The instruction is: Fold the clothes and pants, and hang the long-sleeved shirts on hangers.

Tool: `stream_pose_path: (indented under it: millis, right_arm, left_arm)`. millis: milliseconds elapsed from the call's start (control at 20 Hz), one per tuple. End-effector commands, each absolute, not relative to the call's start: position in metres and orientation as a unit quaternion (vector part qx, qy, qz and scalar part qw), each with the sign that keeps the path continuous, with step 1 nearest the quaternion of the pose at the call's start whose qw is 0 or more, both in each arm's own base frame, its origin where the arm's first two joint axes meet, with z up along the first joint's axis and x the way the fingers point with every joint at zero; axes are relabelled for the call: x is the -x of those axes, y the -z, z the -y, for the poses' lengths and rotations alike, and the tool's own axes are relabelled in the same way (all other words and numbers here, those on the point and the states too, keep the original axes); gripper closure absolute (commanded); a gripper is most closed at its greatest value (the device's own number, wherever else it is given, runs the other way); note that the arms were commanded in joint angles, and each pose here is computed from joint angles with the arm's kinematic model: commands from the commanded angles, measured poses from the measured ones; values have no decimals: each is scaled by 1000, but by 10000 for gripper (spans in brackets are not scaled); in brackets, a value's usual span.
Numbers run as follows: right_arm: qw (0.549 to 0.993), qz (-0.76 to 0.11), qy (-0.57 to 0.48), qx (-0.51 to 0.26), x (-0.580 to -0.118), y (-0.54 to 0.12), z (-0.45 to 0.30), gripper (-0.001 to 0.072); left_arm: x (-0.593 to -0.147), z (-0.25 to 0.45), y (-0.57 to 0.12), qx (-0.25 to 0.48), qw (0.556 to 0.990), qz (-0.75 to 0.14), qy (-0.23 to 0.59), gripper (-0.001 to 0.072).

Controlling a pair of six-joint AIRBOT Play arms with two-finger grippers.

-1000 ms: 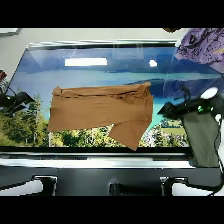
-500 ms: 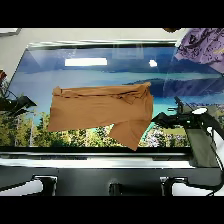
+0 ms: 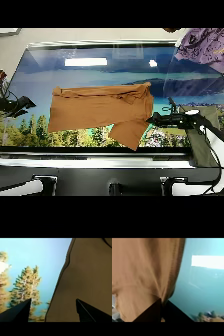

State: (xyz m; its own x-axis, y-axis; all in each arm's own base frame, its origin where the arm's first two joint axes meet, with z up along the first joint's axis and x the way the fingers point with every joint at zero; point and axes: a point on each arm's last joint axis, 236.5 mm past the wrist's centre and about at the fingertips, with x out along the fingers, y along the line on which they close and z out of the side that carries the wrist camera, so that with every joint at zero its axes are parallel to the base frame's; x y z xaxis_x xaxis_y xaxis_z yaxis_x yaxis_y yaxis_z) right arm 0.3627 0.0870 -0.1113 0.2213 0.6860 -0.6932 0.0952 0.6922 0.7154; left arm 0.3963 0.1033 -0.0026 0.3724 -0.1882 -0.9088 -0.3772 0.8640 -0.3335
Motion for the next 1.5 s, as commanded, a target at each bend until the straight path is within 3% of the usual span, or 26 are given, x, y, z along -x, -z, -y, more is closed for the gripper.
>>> stream_pose_path:
  millis: [0, 100, 200, 400, 950, 1100, 1200, 1350, 1450]
  right_arm:
    - [701, -595, -209, -332, -360, 112, -93, 687]
    - [704, -592, -207, -332, -361, 104, -93, 687]
    - [707, -587, -214, -331, -360, 92, -95, 687]
    - [718, -576, -213, -326, -361, 73, -93, 687]
    - [721, -571, -207, -334, -363, 62, -94, 687]
    - [720, -571, -205, -336, -363, 62, -93, 687]
    - [720, -571, -205, -336, -363, 62, -94, 687]
    - [719, -572, -205, -338, -363, 62, -94, 687]
    - [714, -575, -211, -340, -360, 59, -97, 688]
  left_arm:
    - [-371, -109, 13, 272, 754, -591, -83, 63]
    - [-340, -121, 32, 301, 723, -614, -98, 63]
    - [-318, -110, 51, 347, 707, -614, -59, 63]
    - [-310, -79, 72, 426, 700, -573, 10, 63]
    - [-315, -39, 109, 415, 681, -602, 44, 65]
    - [-315, -26, 113, 412, 673, -612, 56, 114]
    - [-315, -25, 113, 411, 672, -613, 58, 472]
    - [-312, -21, 110, 409, 668, -618, 70, 691]
    - [-315, -19, 105, 409, 671, -614, 75, 690]
